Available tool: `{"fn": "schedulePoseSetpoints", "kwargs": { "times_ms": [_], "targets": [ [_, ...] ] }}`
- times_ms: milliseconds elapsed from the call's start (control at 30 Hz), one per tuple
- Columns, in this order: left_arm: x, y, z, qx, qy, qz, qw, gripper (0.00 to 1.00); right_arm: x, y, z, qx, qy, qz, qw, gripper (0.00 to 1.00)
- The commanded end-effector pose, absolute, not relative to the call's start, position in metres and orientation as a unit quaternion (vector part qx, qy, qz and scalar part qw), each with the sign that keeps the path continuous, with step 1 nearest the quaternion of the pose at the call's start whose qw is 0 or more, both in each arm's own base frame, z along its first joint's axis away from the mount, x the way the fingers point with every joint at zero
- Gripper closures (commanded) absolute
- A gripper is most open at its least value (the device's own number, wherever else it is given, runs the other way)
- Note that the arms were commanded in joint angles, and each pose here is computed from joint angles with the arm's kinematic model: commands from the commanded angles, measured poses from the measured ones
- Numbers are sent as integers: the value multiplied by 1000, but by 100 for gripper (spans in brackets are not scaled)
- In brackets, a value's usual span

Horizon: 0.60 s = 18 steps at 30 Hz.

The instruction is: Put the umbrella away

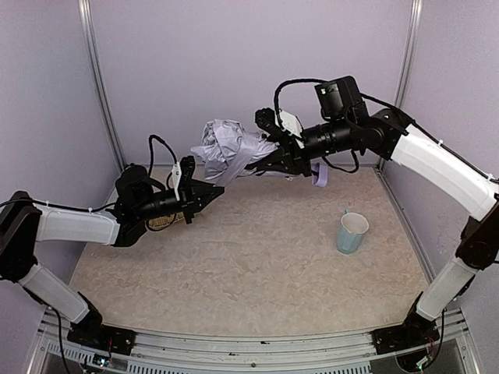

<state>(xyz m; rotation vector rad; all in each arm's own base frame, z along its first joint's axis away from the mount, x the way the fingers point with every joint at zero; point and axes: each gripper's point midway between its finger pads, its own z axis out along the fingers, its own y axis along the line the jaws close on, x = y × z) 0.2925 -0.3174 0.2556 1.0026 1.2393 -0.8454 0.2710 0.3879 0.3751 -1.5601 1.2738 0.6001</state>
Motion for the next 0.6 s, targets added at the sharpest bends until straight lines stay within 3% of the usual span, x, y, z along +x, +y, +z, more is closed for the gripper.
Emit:
{"fn": "schedulePoseSetpoints", "kwargs": {
  "times_ms": [0,133,333,567],
  "targets": [
    [336,-303,212,438,596,-343,578,100,171,389,440,-695,362,334,524,100],
    [371,-303,215,459,589,-330,578,100,132,405,387,-732,374,360,441,100],
    [421,-287,262,469,559,-298,616,100,122,407,243,-755,515,290,285,100],
    [387,-310,308,527,468,-291,647,100,146,369,75,-755,618,133,174,100]
  ]
}}
